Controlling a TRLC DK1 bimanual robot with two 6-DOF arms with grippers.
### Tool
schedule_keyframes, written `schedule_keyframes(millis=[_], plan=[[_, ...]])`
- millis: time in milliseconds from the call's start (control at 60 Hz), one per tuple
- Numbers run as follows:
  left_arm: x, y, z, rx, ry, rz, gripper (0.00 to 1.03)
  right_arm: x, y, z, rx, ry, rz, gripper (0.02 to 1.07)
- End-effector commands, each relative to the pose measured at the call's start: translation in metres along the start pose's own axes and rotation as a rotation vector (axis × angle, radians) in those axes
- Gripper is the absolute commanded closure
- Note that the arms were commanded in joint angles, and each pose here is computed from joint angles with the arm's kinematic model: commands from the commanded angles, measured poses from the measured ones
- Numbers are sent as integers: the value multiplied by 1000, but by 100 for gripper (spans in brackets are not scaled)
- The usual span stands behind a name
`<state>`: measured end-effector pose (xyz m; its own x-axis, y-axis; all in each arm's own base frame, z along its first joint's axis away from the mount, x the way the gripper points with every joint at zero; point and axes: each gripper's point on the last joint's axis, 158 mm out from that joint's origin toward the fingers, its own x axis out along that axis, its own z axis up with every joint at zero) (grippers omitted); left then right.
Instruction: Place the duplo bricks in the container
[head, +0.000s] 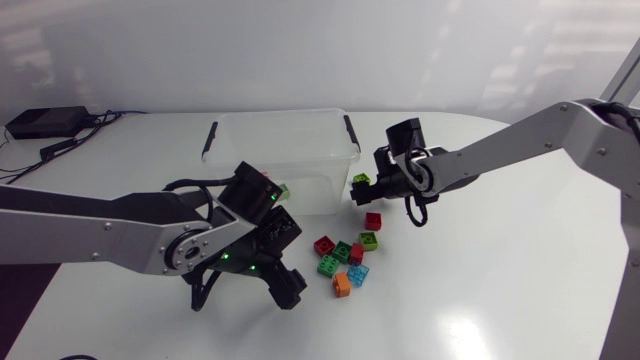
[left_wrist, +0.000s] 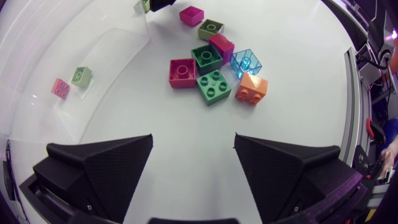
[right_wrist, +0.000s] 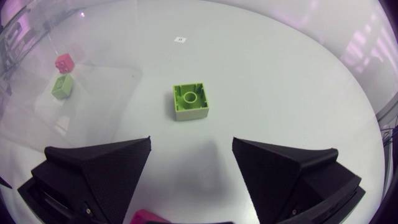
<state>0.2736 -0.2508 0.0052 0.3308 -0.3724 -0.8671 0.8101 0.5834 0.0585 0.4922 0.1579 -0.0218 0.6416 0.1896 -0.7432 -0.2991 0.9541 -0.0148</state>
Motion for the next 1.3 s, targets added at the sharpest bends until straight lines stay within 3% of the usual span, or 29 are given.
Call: schedule_keyframes(millis=[0, 533, 617, 867, 1017, 1283], plan=[[1, 1, -14, 6, 17, 2, 12, 12, -4, -3, -26, -6, -1, 12], [6, 6, -19, 5, 22, 20, 12, 44, 0, 12, -54, -82, 12, 14], [6, 6, -20, 5, 24, 23, 12, 47, 2, 14, -53, -88, 23, 26], [7, 8, -20, 4, 19, 33, 12, 50, 7, 3, -65, -71, 55, 93], [7, 9, -18, 6, 15, 39, 12, 26, -2, 8, -63, -88, 43, 98], [7, 8, -9, 9, -10, 42, 12, -62, -33, 59, -15, -190, -2, 97]])
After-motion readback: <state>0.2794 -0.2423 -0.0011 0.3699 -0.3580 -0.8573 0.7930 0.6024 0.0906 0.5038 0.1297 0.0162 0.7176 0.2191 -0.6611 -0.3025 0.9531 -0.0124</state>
